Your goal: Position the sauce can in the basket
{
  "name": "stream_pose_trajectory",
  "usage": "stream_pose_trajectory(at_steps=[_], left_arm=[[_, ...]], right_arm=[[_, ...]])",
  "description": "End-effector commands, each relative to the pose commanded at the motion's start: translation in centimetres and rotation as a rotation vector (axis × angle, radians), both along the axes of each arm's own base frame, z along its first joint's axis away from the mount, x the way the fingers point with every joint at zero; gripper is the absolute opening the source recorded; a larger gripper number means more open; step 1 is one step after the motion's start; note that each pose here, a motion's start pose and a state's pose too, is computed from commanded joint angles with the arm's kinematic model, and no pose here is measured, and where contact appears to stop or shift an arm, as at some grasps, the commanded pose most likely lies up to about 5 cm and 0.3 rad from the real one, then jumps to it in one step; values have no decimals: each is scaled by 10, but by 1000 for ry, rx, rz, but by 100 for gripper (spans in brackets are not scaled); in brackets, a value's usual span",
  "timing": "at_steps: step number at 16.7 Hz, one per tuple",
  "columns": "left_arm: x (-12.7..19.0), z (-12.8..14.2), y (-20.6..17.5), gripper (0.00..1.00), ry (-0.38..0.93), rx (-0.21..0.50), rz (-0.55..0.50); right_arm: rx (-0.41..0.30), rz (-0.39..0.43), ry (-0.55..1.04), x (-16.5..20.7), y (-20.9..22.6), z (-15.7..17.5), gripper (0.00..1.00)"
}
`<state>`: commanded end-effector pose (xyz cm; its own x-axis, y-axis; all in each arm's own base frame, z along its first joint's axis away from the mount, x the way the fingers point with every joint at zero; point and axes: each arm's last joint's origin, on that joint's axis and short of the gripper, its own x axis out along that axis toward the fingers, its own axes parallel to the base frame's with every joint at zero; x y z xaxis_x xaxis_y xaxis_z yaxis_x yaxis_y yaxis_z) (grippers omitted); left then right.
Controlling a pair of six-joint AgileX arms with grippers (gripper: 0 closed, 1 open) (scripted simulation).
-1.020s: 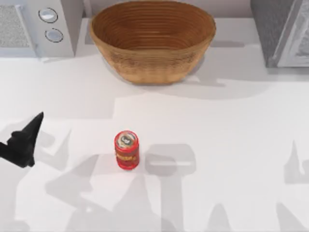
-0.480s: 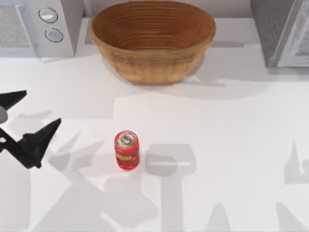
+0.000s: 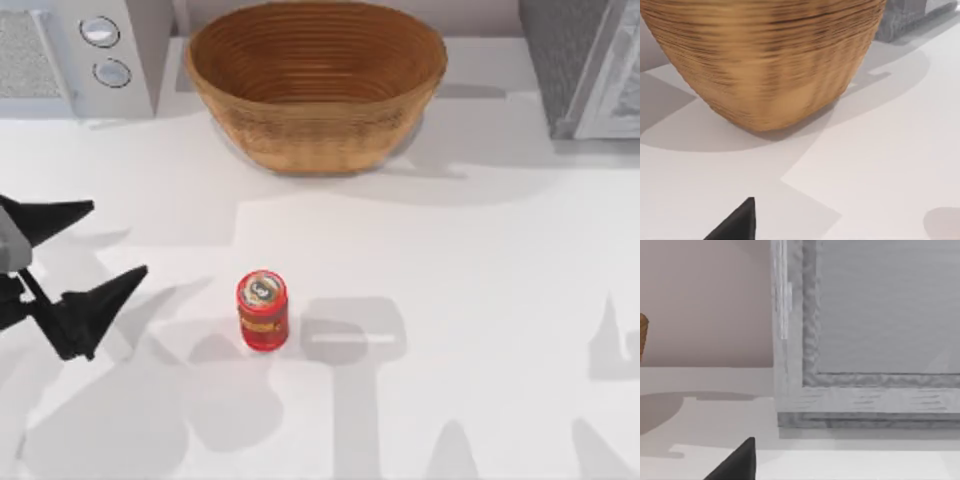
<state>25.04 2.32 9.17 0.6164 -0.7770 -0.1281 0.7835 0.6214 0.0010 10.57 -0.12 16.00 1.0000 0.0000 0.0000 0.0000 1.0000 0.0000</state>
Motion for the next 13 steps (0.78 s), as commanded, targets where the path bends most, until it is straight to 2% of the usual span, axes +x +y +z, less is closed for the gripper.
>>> stream_pose_trajectory(at_steps=[13], left_arm=[[24,-64,-20,100,-37,-82,-342]], right_arm=[[0,0,0,0,0,0,100]])
